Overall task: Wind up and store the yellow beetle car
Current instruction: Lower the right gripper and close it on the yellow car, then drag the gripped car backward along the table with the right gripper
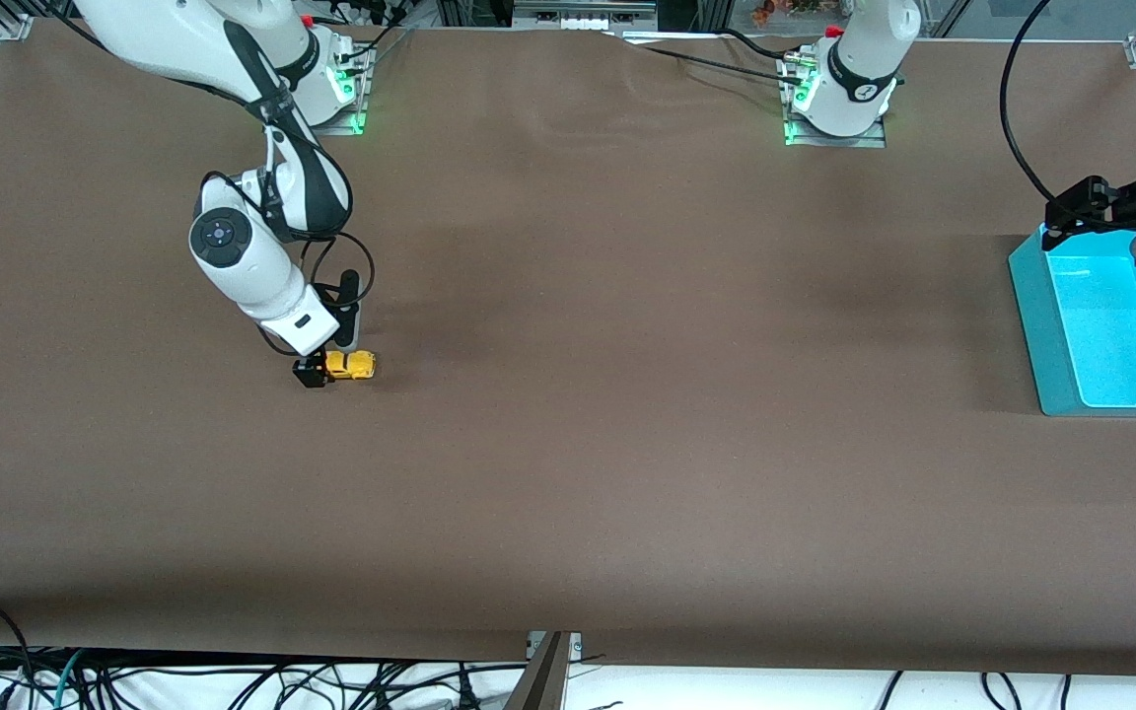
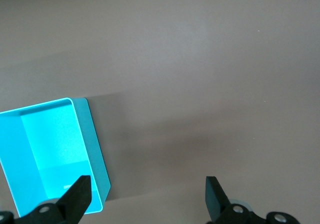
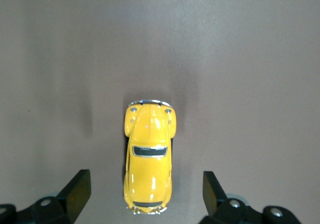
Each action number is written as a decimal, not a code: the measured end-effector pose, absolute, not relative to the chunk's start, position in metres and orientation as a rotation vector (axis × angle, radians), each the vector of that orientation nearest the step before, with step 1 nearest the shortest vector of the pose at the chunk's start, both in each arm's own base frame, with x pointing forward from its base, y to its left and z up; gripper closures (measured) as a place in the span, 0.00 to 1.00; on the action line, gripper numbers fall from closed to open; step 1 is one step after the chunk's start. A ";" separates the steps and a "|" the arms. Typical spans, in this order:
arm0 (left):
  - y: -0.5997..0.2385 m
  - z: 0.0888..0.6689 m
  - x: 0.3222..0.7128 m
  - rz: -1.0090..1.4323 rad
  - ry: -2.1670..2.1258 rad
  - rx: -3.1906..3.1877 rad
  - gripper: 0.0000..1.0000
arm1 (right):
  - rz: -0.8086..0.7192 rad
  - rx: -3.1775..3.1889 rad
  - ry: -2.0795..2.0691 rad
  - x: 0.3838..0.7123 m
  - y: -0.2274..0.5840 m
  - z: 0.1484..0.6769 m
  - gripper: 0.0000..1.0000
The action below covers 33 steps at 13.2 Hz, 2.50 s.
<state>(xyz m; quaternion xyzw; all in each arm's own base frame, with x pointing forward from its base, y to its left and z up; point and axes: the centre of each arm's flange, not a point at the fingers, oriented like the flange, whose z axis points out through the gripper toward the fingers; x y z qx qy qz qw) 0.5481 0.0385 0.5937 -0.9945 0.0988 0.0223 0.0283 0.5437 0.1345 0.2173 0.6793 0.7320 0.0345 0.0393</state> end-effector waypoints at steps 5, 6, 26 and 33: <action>0.044 0.588 0.550 0.085 0.291 -3.072 0.00 | 0.117 2.052 2.261 0.544 0.129 0.203 0.01; 0.044 0.588 0.550 0.085 0.290 -3.072 0.00 | 0.116 2.045 2.267 0.544 0.129 0.202 0.05; 0.053 0.569 0.561 0.175 0.268 -3.085 0.00 | 0.069 1.976 2.301 0.557 -0.042 0.202 0.59; 0.056 0.561 0.566 0.195 0.262 -3.088 0.00 | 0.059 1.971 2.299 0.552 -0.092 0.201 0.59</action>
